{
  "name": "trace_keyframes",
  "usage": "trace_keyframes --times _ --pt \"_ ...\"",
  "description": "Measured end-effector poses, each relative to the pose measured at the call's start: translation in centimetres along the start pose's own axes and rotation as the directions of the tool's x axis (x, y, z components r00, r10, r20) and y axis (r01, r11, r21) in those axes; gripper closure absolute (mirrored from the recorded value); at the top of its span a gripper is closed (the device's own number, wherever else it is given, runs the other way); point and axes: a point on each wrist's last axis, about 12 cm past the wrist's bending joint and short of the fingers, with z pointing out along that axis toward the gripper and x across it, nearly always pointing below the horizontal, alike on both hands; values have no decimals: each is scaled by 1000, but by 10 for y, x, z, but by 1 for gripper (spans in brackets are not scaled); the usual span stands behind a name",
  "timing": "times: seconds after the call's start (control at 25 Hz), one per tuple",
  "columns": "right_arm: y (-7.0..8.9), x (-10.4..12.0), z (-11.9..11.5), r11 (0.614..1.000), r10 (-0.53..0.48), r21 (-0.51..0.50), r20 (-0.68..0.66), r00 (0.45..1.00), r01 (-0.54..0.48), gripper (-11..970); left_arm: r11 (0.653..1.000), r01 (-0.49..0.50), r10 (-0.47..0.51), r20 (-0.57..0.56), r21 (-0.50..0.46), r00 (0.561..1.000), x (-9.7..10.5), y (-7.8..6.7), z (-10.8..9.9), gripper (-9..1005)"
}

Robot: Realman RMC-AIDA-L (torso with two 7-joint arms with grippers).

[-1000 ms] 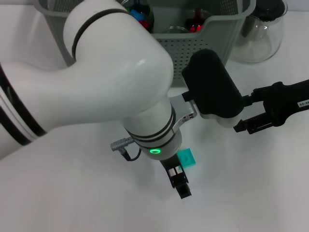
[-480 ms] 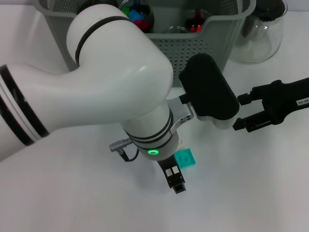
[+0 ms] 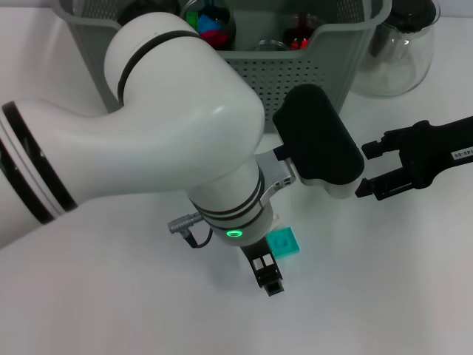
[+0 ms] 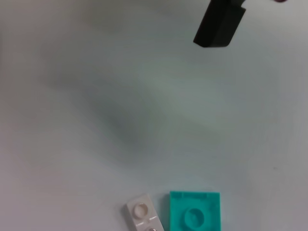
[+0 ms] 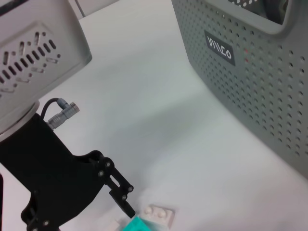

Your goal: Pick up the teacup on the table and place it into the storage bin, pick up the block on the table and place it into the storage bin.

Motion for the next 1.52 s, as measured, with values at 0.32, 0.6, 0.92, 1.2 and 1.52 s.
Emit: trace_keyframes --times 0.32,0.6,0.92,1.2,1.52 --pt "0 0 0 1000 0 3 2 1000 0 37 1000 -10 10 0 3 1000 -2 -2 0 370" --pt "-1 0 0 1000 0 6 1 1000 0 37 1000 -22 22 -4 -3 1000 -3 -5 0 475" --pt "-1 1 -2 1000 1 12 0 1000 -1 36 999 -20 19 -15 -27 1000 -2 -5 -11 584" --pt "-1 1 -4 1000 -3 15 2 1000 3 36 984 147 -140 79 -98 987 27 22 -78 584" --pt "0 -2 0 1000 -5 12 12 1000 5 35 966 251 -178 552 -59 815 46 65 -186 584"
